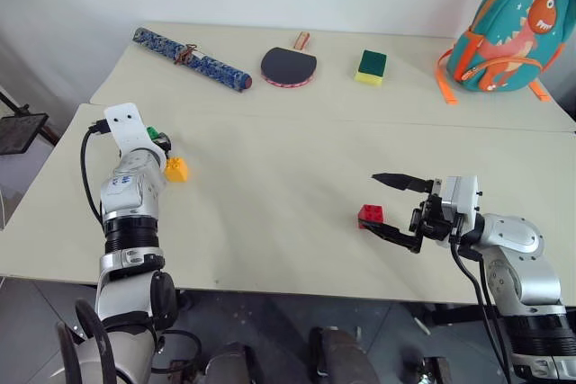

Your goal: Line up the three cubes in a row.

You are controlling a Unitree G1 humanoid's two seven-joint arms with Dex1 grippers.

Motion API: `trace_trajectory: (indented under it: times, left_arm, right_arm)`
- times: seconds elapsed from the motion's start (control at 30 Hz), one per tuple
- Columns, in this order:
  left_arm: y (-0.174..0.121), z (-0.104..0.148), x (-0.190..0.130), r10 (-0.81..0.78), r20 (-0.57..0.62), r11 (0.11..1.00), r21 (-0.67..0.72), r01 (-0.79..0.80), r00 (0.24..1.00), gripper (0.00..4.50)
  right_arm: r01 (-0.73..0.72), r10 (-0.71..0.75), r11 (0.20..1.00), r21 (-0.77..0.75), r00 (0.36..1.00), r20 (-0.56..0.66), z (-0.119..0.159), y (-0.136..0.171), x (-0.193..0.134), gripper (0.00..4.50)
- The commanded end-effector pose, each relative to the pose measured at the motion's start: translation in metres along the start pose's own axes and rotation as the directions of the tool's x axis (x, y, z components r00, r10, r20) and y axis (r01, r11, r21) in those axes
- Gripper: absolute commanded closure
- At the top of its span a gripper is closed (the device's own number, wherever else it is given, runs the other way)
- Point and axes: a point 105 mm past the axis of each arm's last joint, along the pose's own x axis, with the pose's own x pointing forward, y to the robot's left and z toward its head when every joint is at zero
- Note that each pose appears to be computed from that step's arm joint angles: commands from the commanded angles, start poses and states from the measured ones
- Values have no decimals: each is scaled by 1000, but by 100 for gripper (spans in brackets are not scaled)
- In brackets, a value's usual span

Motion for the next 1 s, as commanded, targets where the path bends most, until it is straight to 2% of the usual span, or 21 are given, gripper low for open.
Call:
trace_trajectory:
  times: [0.03,0.1,0.17,0.2,0.23,0.3,0.37,0.4,0.47,0.5,0.53,0.57,0.6,0.67,0.77,0.87,1.0]
  left_arm:
    - [3,20,-1,8,69,1000,-14,-7,998,253]
    - [5,18,0,-2,59,1000,-31,4,998,306]
    - [18,29,-3,-39,123,992,-117,54,992,306]
    - [22,34,-4,-56,157,988,-133,77,986,306]
    - [21,47,-9,-137,223,981,-107,164,965,306]
    - [9,69,-23,-338,338,929,-29,368,879,306]
    - [-6,85,-44,-548,383,826,108,553,744,306]
    - [-21,91,-63,-703,368,704,233,671,609,306]
    - [-40,89,-92,-877,273,476,379,793,396,306]
    - [-55,82,-125,-971,162,228,421,878,174,306]
    - [-67,70,-151,-1000,24,-1,439,899,-13,306]
    - [-76,55,-167,-986,-106,-163,415,895,-130,306]
    - [-83,40,-174,-957,-214,-268,383,884,-197,306]
    - [-102,11,-175,-901,-371,-368,374,852,-226,306]
    - [-136,-25,-175,-849,-481,-432,394,812,-219,306]
    - [-167,-61,-179,-803,-555,-482,391,784,-217,306]
    - [-190,-75,-178,-814,-544,-459,388,800,-203,306]
  right_arm:
    - [23,-22,999,-34,999,34,9,-3,-1,0]
    - [21,-20,999,-31,999,31,7,-1,-1,0]
    - [31,-30,999,-31,999,32,6,0,-2,0]
    - [37,-35,999,-31,999,32,6,0,-3,0]
    - [42,-41,998,-36,999,31,7,-1,-5,0]
    - [51,-50,998,-43,998,25,8,-1,-8,0]
    - [66,-65,996,-53,998,15,10,-3,-14,0]
    - [78,-78,995,-55,997,3,10,-4,-20,0]
    - [93,-94,994,-55,995,-19,11,-5,-28,0]
    - [98,-100,994,-53,994,-44,9,-5,-36,0]
    - [102,-106,993,-56,991,-75,7,-4,-45,0]
    - [107,-113,992,-59,989,-100,6,-3,-52,0]
    - [113,-120,992,-60,986,-116,5,-2,-58,0]
    - [129,-138,989,-71,982,-131,6,-2,-65,0]
    - [148,-157,987,-70,976,-148,3,1,-71,0]
    - [161,-167,986,-49,973,-162,-1,11,-75,0]
    - [177,-178,984,-19,969,-172,-4,23,-77,0]
